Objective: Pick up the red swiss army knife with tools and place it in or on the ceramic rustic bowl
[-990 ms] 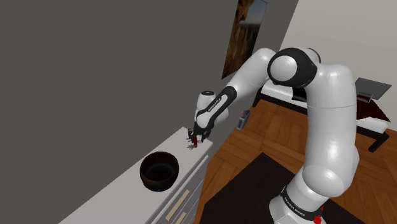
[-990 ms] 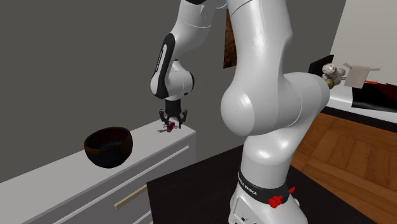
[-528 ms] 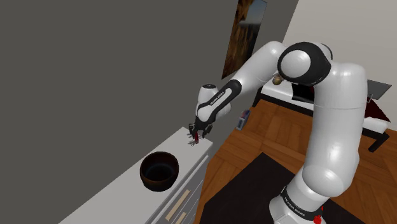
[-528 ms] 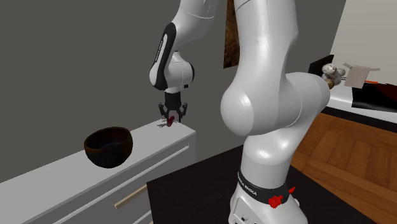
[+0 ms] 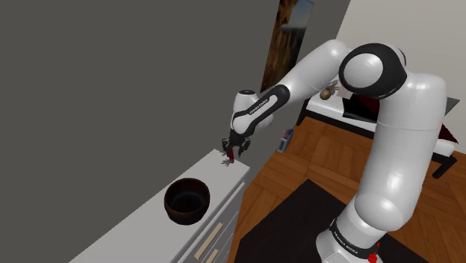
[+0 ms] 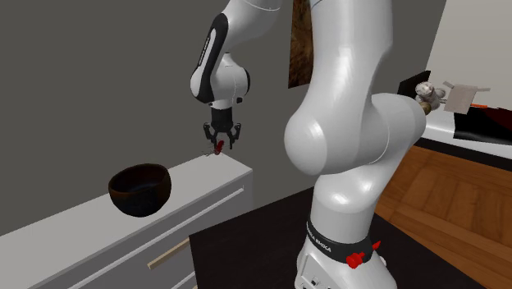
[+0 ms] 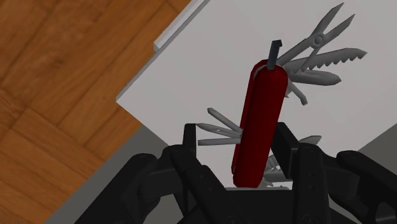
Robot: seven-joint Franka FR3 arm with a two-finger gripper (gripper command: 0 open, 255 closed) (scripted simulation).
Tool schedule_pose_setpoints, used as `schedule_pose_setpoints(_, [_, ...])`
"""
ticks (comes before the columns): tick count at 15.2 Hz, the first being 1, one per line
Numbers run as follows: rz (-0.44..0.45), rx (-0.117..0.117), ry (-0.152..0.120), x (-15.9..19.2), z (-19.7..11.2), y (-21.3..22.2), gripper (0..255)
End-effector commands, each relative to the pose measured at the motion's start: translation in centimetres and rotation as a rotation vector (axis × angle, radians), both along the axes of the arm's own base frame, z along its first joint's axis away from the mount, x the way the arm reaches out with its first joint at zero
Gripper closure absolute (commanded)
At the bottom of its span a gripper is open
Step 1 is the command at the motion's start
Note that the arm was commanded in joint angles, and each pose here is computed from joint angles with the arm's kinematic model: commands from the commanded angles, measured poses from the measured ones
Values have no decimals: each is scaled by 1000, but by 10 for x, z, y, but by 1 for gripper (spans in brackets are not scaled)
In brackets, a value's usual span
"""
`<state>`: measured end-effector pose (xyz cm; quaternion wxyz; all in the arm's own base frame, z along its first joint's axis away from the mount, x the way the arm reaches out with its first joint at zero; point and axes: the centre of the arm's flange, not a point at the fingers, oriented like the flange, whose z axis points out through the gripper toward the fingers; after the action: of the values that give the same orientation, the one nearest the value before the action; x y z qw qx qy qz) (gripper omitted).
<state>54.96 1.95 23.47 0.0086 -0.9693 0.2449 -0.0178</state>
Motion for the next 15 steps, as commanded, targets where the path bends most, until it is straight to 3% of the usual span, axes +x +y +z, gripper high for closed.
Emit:
schedule_pose_setpoints(1, [0,0,0,0,12,0,255])
schedule_pose_setpoints(15, [0,0,0,0,85,0,255])
